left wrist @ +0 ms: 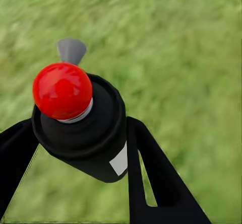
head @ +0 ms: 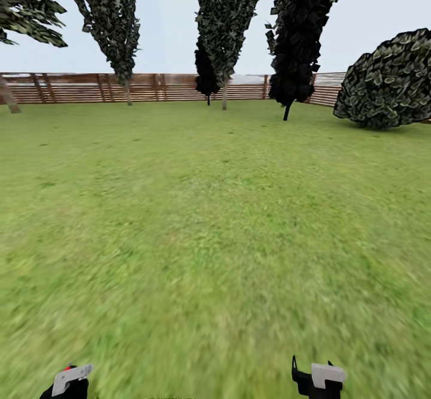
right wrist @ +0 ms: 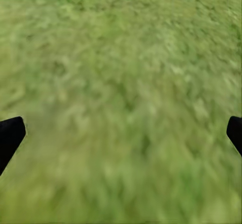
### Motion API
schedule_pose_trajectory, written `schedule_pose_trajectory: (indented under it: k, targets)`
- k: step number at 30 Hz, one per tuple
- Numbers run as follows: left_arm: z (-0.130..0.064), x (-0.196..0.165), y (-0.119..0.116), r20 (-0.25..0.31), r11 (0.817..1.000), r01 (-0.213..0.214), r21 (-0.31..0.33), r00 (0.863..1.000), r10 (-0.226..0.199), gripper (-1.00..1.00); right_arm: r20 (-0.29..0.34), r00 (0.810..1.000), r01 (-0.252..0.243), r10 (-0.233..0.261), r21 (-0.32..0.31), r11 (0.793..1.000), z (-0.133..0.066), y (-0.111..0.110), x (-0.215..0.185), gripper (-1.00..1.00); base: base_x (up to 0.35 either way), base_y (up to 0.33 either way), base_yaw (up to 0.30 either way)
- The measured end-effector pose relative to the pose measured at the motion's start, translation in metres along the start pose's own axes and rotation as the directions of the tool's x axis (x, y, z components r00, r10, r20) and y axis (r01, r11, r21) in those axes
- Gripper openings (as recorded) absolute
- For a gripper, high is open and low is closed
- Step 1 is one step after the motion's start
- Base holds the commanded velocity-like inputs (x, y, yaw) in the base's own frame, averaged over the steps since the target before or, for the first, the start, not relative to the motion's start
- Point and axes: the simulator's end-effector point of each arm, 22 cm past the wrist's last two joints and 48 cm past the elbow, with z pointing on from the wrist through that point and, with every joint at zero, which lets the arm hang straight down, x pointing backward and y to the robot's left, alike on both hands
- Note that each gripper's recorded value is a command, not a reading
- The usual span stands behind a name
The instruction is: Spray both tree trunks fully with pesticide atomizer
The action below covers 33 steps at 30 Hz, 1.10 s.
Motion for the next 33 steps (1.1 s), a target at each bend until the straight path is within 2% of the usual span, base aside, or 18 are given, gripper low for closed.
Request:
schedule_pose_trajectory:
  k: [12,19,33]
  targets:
    - [-0.0002,0.0006,-0.0018,0.0,1.0,-0.001,0.003,1.0,0.001,-1.0,0.0,1.0,0.0,0.0,0.0,1.0,0.0,0.0,0.0,1.0,0.01,0.0,0.284]
    - [-0.0006,0.0016,-0.0027,-0.002,1.0,-0.002,0.005,1.0,0.002,-1.0,0.0,1.0,0.0,0.0,0.0,1.0,0.0,0.0,0.0,1.0,0.289,0.05,0.284]
    - [-0.0009,0.003,-0.0056,-0.004,1.0,0.001,0.008,1.0,-0.001,-1.0,0.0,1.0,0.0,0.0,-0.001,1.0,-0.0001,0.0003,0.0002,1.0,0.316,0.146,0.284]
